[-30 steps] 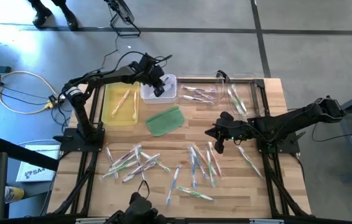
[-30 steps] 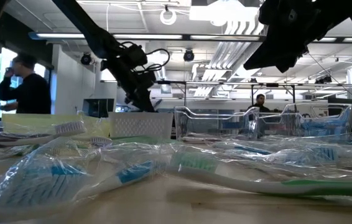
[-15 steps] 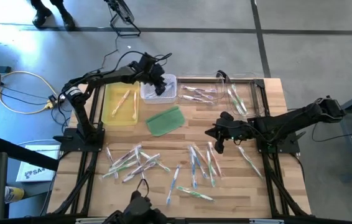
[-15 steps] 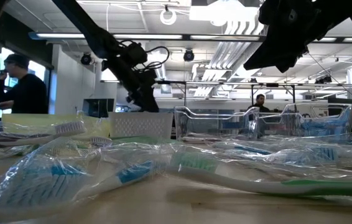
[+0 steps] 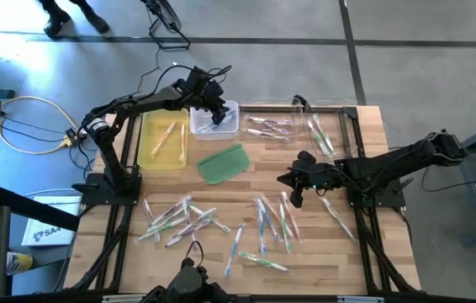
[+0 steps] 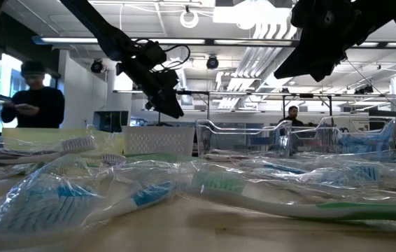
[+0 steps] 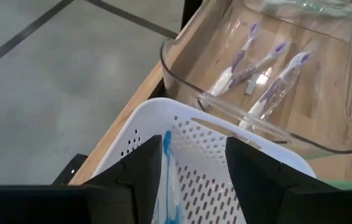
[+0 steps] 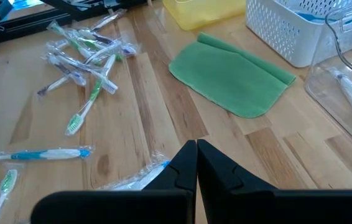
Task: Pick & Place Toothbrushes
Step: Put the green toothbrush into the right transparent bin
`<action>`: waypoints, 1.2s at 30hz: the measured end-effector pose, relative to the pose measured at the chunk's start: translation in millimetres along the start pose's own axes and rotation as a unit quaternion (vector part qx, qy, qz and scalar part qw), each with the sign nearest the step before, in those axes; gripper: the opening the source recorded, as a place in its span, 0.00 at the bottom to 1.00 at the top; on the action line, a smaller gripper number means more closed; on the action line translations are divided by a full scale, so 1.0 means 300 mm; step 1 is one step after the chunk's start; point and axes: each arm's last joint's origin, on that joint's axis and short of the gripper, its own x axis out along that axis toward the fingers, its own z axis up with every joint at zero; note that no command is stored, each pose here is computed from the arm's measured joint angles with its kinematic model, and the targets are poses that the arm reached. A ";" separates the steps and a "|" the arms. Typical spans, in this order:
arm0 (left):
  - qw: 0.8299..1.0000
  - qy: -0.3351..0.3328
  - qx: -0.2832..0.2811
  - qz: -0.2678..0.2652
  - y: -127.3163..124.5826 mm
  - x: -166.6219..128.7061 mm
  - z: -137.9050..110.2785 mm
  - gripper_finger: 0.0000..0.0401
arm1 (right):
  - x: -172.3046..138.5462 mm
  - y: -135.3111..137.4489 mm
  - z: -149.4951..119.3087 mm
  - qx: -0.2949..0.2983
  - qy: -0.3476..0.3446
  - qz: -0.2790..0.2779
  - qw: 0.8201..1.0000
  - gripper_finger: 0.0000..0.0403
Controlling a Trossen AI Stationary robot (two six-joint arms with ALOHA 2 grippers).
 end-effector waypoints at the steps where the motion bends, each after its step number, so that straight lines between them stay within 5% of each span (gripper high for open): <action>1: 1.000 0.000 0.000 0.000 0.000 0.000 0.000 0.44 | 0.000 0.000 0.000 0.000 0.000 0.000 1.000 0.01; 18: 1.000 -0.013 0.017 0.012 -0.001 0.001 0.010 0.44 | 0.000 0.000 0.000 0.001 -0.001 -0.002 1.000 0.01; 29: 0.985 -0.080 0.149 -0.017 -0.261 -0.047 0.052 0.44 | 0.000 0.004 0.010 0.008 -0.016 0.004 1.000 0.01; 36: 0.969 -0.174 0.174 -0.019 -0.332 -0.208 -0.037 0.44 | 0.000 0.004 0.012 0.009 -0.018 0.005 1.000 0.01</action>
